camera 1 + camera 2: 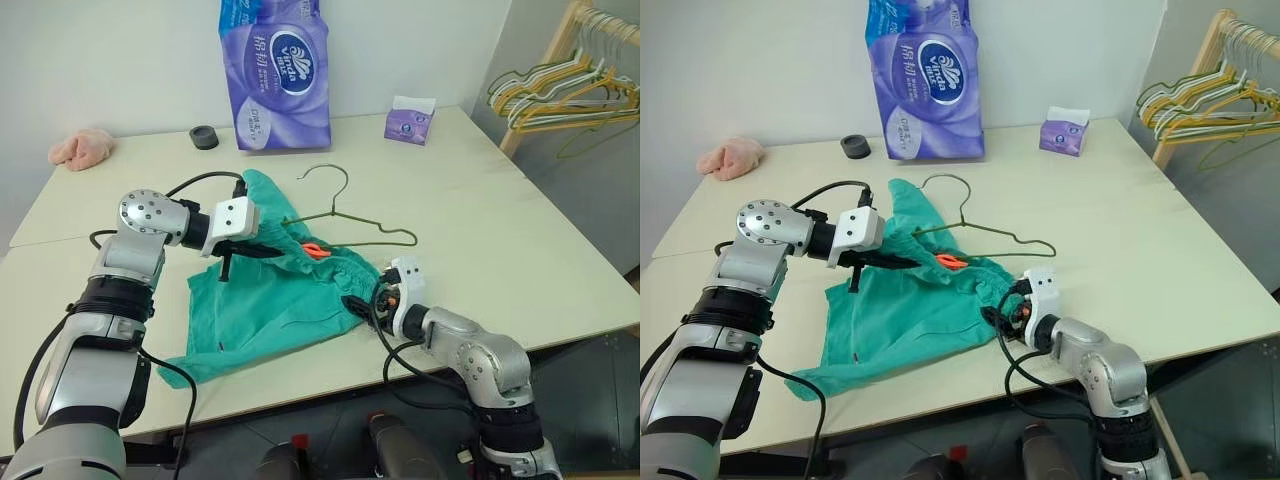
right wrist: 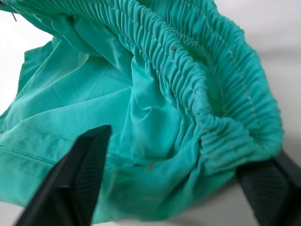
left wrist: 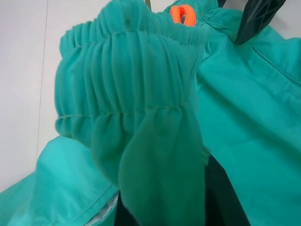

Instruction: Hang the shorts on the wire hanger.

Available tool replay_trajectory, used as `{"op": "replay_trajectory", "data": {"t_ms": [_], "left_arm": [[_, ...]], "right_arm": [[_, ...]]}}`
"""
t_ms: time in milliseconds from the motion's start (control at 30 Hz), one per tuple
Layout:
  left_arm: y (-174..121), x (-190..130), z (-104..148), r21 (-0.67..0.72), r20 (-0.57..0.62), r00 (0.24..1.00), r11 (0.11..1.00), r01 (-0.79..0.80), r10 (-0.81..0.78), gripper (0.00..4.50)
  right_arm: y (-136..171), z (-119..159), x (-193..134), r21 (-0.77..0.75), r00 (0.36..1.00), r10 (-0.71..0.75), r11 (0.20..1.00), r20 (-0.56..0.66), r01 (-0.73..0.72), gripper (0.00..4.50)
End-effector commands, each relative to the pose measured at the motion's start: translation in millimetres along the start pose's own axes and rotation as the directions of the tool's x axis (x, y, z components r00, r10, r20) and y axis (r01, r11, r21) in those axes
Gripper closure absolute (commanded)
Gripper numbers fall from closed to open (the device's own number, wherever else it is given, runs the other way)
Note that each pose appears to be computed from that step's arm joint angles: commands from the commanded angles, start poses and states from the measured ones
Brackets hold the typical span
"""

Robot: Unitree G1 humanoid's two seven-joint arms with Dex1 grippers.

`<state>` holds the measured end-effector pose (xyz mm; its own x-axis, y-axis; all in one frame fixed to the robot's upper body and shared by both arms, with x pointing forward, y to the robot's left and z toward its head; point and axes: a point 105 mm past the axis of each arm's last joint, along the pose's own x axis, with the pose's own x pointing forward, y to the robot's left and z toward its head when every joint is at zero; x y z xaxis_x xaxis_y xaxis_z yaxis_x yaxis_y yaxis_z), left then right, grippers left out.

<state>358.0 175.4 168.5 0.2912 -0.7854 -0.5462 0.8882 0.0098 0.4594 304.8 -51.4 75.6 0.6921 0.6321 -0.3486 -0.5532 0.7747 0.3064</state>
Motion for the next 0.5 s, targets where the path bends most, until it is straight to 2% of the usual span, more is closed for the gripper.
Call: {"op": "replay_trajectory", "data": {"t_ms": [33, 267, 400, 500], "left_arm": [[9, -14, 8, 0.026, 0.023, 0.997, 0.997, -0.077, 0.076, 4.50], [16, -22, 9, -0.006, 0.046, 0.986, 0.987, -0.159, 0.159, 4.50], [16, -27, 13, -0.060, 0.084, 0.980, 0.983, -0.176, 0.181, 4.50], [9, -32, 21, -0.126, 0.122, 0.982, 0.984, -0.128, 0.143, 4.50]], "right_arm": [[-13, 15, -2, -0.094, 0.995, -0.060, 0.993, 0.079, 0.067, 1.97], [-24, 24, -12, -0.176, 0.988, -0.066, 0.980, 0.136, 0.090, 4.42], [-30, 31, -18, -0.207, 0.984, -0.065, 0.973, 0.166, 0.099, 4.42], [-39, 35, -23, -0.230, 0.982, -0.077, 0.966, 0.170, 0.115, 4.42]]}}
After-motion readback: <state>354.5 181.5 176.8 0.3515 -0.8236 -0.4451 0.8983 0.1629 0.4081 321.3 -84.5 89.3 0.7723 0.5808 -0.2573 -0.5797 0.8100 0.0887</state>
